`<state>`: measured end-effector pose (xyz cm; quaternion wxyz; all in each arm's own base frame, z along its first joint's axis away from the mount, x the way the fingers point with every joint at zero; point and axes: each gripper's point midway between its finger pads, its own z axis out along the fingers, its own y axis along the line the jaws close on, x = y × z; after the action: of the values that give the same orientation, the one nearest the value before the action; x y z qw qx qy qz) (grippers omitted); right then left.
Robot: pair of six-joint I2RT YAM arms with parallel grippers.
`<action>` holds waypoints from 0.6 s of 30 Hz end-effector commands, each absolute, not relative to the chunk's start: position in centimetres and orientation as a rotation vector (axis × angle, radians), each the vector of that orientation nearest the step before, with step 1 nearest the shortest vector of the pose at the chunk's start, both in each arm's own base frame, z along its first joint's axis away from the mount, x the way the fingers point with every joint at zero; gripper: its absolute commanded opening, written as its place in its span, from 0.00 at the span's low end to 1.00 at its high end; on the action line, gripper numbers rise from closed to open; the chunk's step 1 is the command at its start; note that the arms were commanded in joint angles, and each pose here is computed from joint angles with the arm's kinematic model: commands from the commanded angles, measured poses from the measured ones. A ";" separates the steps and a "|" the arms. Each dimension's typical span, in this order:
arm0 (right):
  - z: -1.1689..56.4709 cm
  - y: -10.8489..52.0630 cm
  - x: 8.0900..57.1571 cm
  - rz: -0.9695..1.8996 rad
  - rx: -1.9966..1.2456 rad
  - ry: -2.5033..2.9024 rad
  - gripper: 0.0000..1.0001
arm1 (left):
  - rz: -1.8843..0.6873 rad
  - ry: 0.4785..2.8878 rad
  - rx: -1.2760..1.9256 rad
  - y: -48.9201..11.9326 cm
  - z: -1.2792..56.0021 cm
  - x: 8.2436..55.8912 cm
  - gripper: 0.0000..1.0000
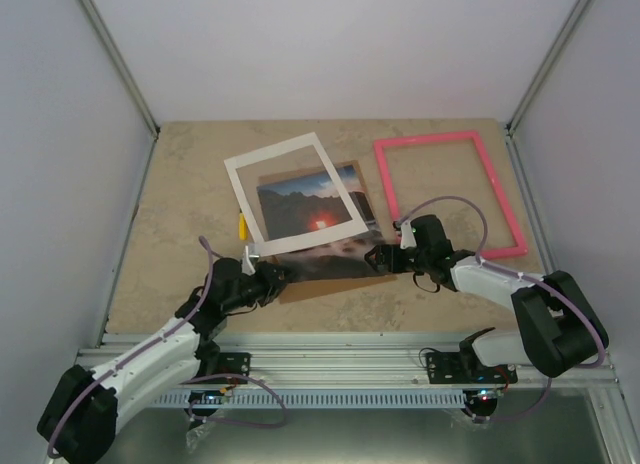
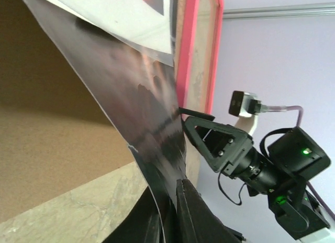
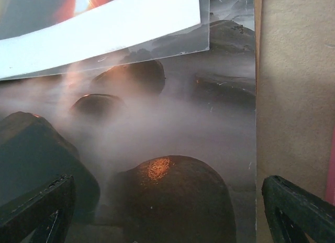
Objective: Take the photo out of the frame
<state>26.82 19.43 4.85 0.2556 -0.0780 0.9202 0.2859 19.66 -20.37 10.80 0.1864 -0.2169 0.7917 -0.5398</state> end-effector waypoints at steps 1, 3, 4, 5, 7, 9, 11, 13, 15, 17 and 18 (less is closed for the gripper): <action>4.4 19.2 26.4 0.784 -0.186 2.517 0.98 | -1.563 2.230 -0.608 -20.5 11.1 19.0 0.11; 4.4 19.3 26.3 0.799 -0.189 2.520 0.98 | -1.573 2.224 -0.602 -20.5 11.2 18.9 0.11; 4.4 19.5 26.2 0.814 -0.196 2.518 0.98 | -1.572 2.224 -0.601 -20.5 11.1 18.9 0.11; 4.7 19.8 26.2 0.840 -0.204 2.508 0.98 | -1.569 2.227 -0.603 -20.5 11.0 18.9 0.11; 5.3 20.3 26.0 0.882 -0.220 2.489 0.98 | -1.566 2.232 -0.604 -20.5 10.8 18.9 0.12; 5.9 20.6 25.9 0.913 -0.234 2.472 0.98 | -1.568 2.235 -0.603 -20.5 10.7 18.9 0.12; 6.5 20.9 25.8 0.941 -0.246 2.459 0.98 | -1.559 2.243 -0.607 -20.5 10.3 18.8 0.13; 6.9 21.1 25.7 0.961 -0.254 2.449 0.98 | -1.561 2.247 -0.607 -20.5 10.2 18.8 0.13; 7.0 21.3 25.6 0.982 -0.259 2.447 0.97 | -1.564 2.251 -0.605 -20.6 10.1 18.7 0.14; 7.2 21.7 25.4 1.018 -0.265 2.442 0.98 | -1.558 2.258 -0.606 -20.5 9.9 18.6 0.15; 7.2 21.8 25.3 1.031 -0.265 2.437 0.98 | -1.554 2.261 -0.609 -20.5 9.8 18.6 0.16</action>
<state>25.72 20.89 6.23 0.2413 -0.0908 0.9045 0.3397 19.02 -20.25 9.87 0.1716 -0.2218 0.7942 -0.5390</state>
